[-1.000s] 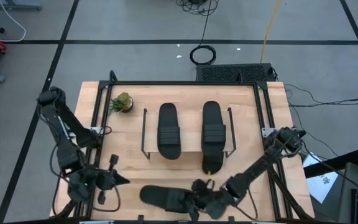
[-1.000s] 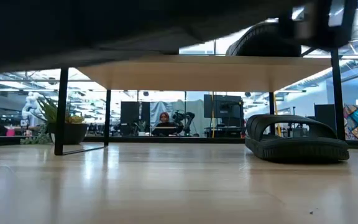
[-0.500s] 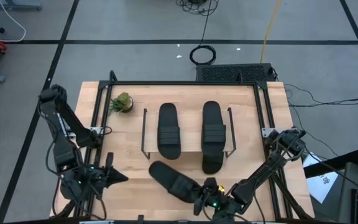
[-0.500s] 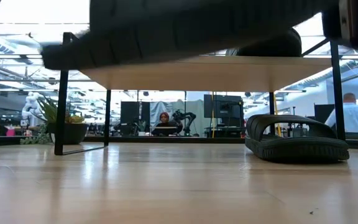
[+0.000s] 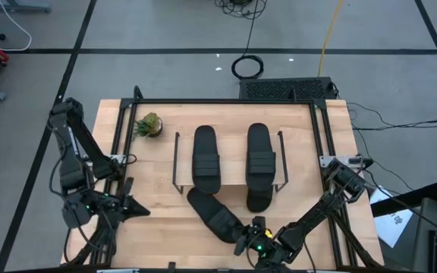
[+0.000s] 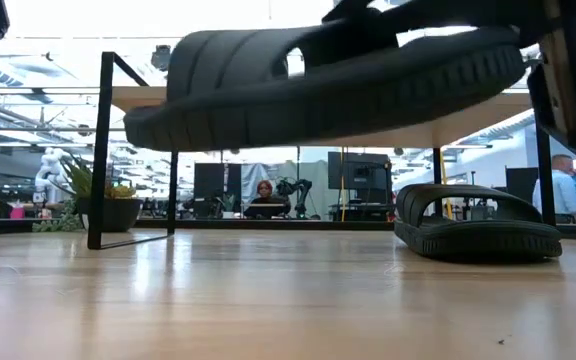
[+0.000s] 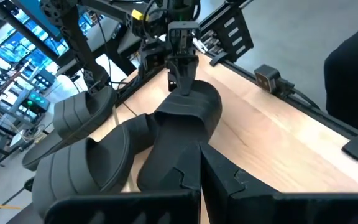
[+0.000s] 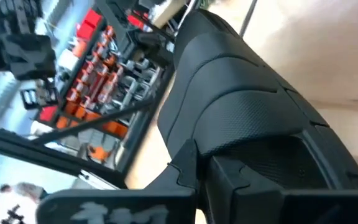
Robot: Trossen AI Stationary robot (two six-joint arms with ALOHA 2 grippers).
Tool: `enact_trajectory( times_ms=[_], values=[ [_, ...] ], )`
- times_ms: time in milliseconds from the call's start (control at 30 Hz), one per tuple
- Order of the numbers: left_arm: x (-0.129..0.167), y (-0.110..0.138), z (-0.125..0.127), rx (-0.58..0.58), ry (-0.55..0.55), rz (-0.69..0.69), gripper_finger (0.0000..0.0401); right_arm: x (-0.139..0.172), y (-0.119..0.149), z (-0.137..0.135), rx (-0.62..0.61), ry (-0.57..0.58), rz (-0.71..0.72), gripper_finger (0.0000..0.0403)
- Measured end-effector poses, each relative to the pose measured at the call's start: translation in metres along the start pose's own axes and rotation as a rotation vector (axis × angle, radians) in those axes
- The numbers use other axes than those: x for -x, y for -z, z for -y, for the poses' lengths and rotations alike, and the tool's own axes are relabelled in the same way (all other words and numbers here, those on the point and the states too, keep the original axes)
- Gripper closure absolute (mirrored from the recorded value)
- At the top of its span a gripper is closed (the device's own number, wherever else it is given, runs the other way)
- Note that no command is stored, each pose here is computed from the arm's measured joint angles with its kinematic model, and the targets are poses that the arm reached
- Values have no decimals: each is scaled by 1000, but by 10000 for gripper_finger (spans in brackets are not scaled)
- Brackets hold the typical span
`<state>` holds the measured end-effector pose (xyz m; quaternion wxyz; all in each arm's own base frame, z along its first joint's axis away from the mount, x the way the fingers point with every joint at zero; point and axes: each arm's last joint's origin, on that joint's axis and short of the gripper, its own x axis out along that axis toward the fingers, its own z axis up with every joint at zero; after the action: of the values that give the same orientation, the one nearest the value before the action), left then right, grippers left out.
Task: Pick and place slides into the shelf
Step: Put the left black slide under the shelf
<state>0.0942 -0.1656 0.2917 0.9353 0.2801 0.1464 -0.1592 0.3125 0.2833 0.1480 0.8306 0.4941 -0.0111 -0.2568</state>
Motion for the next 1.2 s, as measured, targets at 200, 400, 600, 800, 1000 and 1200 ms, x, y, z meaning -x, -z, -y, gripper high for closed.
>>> enact_trajectory(
  times_ms=[200, 400, 600, 800, 1000, 1200],
  values=[
    [2, 0, -2, 7, -1, 7, 401, -4, -1, 1, -31, 13, -16, 402],
    [2, 0, -2, 14, -1, 8, 401, -17, -1, 8, -54, 37, 1, 402],
    [2, -1, -2, 18, -9, 7, 401, -34, -2, 18, -107, 56, 79, 402],
    [2, 0, -2, 16, -10, 6, 401, -38, -2, 21, -160, 43, 157, 402],
    [2, 0, -2, 9, -11, 4, 400, -42, -5, 18, -193, 28, 205, 402],
    [2, -1, -2, 13, -14, 10, 401, -58, -11, 20, -230, 63, 158, 403]
  ],
)
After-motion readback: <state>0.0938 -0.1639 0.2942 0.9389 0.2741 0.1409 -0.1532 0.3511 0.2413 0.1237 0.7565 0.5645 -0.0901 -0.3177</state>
